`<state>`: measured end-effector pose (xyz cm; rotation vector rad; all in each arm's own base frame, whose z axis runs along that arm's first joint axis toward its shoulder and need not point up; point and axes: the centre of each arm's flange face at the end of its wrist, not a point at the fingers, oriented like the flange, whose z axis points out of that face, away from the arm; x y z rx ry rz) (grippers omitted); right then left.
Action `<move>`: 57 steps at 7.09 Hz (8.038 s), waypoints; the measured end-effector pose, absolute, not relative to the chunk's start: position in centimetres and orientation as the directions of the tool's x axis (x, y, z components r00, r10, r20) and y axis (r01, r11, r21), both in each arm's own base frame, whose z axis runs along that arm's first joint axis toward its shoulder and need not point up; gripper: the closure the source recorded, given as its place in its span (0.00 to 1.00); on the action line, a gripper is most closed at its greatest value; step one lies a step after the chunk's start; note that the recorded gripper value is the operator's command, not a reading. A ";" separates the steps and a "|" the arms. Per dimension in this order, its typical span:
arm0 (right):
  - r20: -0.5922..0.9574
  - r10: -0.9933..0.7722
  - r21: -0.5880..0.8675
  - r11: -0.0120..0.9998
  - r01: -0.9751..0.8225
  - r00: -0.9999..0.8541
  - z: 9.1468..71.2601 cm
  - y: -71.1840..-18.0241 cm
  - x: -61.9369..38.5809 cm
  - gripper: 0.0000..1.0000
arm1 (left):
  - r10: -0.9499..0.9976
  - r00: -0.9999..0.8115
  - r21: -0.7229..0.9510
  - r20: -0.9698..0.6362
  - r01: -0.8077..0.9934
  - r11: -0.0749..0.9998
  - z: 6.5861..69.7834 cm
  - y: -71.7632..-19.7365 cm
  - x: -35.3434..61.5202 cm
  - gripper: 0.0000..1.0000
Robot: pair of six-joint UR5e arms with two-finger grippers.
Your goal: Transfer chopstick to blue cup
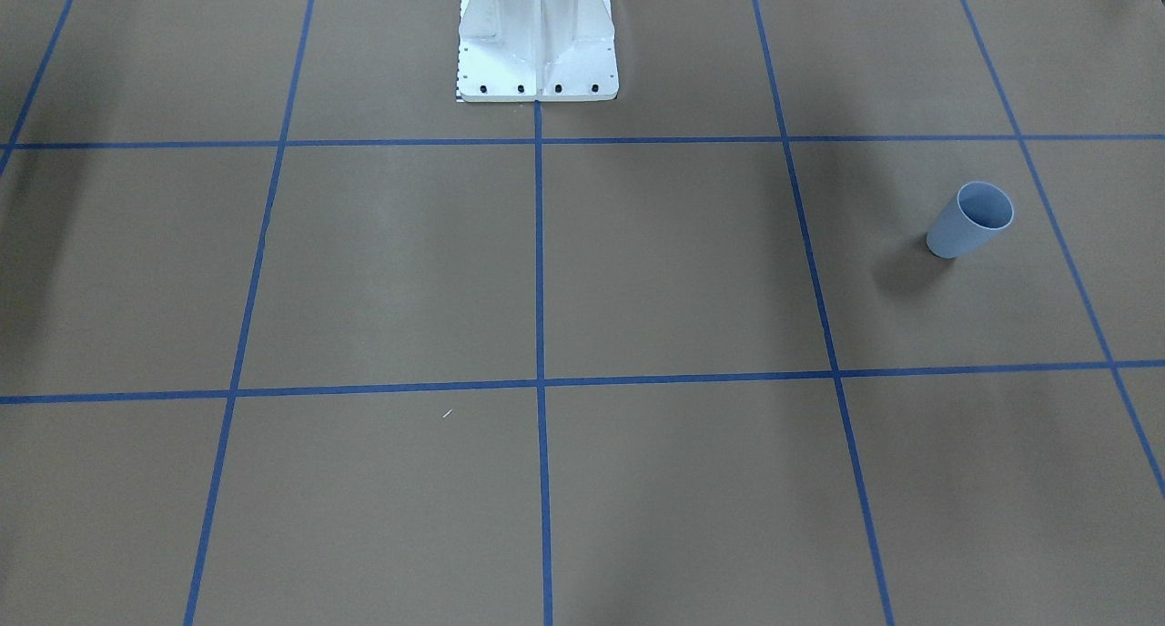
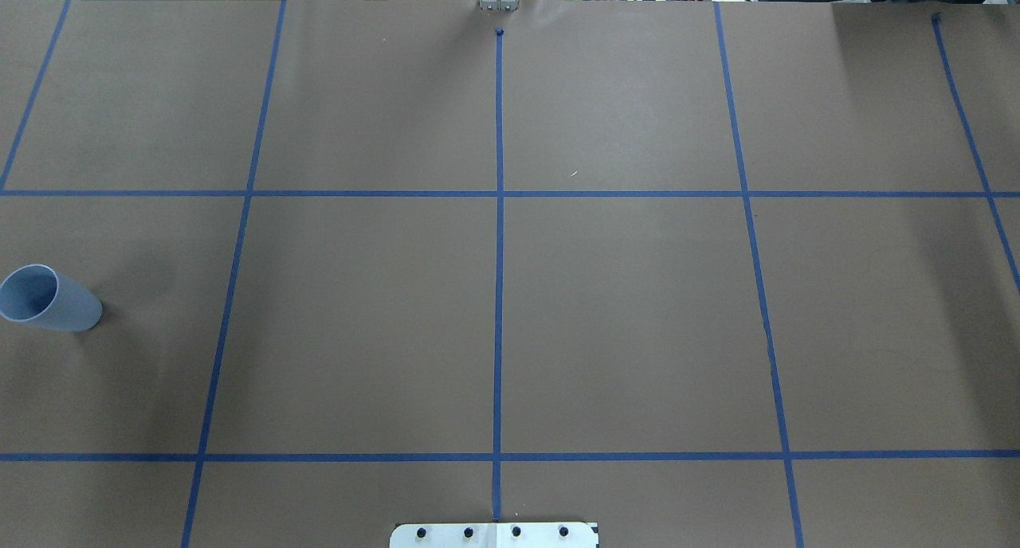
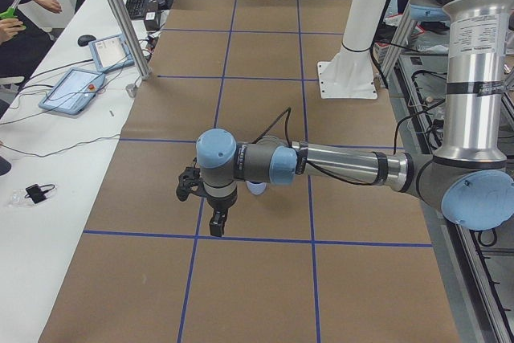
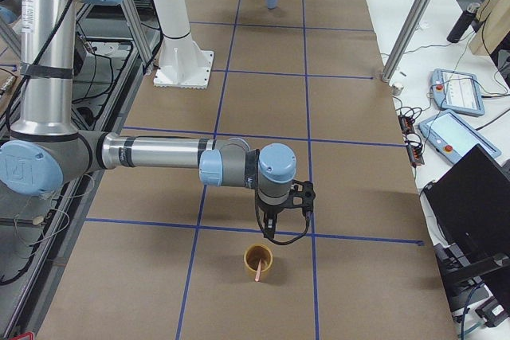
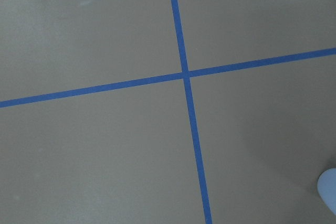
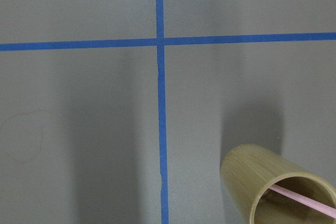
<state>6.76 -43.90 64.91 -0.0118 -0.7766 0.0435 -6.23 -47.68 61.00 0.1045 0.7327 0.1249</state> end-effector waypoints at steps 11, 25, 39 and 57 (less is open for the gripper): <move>0.706 0.057 -0.025 0.998 -0.055 0.706 64.7 -43.6 7.6 0.00 | 0.178 0.737 0.177 -0.652 -0.080 0.981 59.2 -47.9 -6.1 0.02; 0.701 0.045 -0.010 0.999 -0.053 0.712 64.3 -44.6 7.6 0.00 | 0.096 0.599 0.029 -0.795 -0.120 0.992 59.4 -43.4 12.7 0.02; 0.730 0.051 -0.018 0.998 -0.056 0.681 63.9 -44.3 7.4 0.00 | -0.205 0.617 -0.251 -0.760 0.013 0.968 25.9 -56.4 25.8 1.00; 0.721 -0.044 0.078 0.997 -0.018 0.692 63.9 -44.4 10.0 0.00 | -0.291 0.484 -0.254 -0.825 0.141 0.957 16.0 -57.7 46.9 0.02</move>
